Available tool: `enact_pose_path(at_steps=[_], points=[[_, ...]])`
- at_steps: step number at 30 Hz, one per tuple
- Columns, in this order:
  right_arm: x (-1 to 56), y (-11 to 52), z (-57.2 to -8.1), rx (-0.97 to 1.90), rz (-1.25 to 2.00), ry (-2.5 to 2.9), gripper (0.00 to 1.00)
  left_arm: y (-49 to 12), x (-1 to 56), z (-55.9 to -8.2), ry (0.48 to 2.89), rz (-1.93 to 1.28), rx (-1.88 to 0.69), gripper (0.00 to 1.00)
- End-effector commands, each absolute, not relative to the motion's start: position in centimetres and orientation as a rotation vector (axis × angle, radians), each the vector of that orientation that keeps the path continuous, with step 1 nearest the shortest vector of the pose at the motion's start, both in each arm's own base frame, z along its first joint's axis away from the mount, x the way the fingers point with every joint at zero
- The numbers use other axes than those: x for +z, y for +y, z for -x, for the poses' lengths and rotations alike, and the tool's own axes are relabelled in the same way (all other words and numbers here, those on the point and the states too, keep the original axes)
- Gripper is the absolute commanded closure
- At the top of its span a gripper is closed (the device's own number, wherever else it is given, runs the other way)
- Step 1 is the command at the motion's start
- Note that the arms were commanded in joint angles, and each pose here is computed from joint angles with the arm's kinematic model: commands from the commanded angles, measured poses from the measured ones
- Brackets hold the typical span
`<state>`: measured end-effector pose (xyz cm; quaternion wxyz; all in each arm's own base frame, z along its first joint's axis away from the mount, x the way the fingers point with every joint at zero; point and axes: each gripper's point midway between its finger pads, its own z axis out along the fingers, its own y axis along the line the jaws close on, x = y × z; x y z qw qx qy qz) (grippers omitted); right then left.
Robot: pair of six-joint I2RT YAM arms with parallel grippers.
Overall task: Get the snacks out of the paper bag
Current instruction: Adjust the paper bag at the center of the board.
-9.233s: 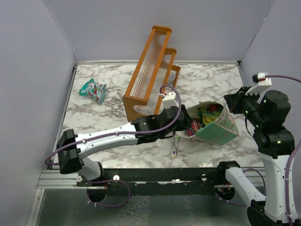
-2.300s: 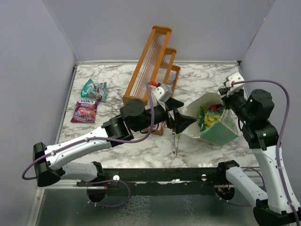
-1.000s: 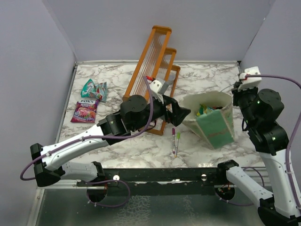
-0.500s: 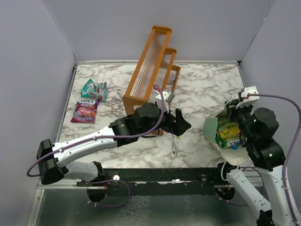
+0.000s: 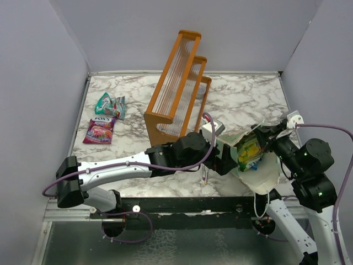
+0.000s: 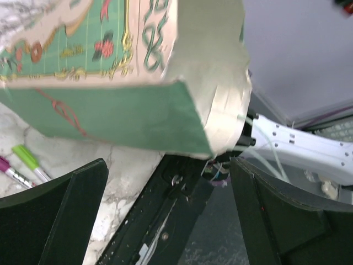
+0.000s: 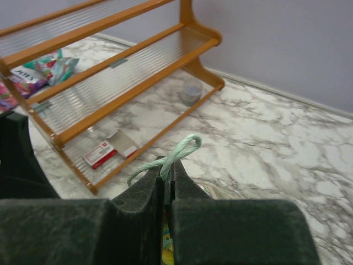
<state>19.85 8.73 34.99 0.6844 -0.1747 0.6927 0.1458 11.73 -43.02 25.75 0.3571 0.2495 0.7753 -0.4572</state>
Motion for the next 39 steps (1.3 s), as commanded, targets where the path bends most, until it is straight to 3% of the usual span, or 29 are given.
enact_pose_path(at_steps=[1, 9, 14, 23, 25, 28, 32, 36, 39], points=[[36.0, 10.5, -19.3, 0.47, 0.381, 1.529, 0.99, -42.8, 28.6, -13.0, 1.919, -0.592, -1.163, 0.03], [37.8, 8.7, -18.6, 0.461, 0.21, 1.457, 0.98, -42.8, 26.0, -13.0, 1.99, -0.533, -1.061, 0.08], [37.5, 8.3, -17.7, 0.463, 0.196, 1.42, 0.98, -41.9, 24.5, -11.6, 1.976, -0.53, -1.152, 0.11], [37.3, 8.1, -17.7, 0.447, 0.195, 1.418, 0.98, -37.5, 21.1, -6.7, 1.893, -0.651, -1.214, 0.06], [37.6, 8.1, -17.7, 0.447, 0.196, 1.413, 0.98, -37.0, 19.5, -6.7, 1.914, -0.653, -1.161, 0.12], [38.0, 8.1, -17.8, 0.451, 0.197, 1.399, 0.98, -37.2, 16.8, -7.7, 1.945, -0.604, -1.038, 0.3], [38.3, 8.3, -17.8, 0.453, 0.207, 1.39, 0.98, -39.9, 15.6, -7.7, 1.807, -0.621, -0.987, 0.4], [39.2, 8.0, -17.5, 0.443, 0.202, 1.373, 0.98, -43.0, 12.5, -8.0, 1.794, -0.661, -0.933, 0.53], [39.8, 7.7, -17.1, 0.432, 0.2, 1.36, 0.98, -44.8, 10.8, -8.9, 1.804, -0.626, -0.938, 0.57]])
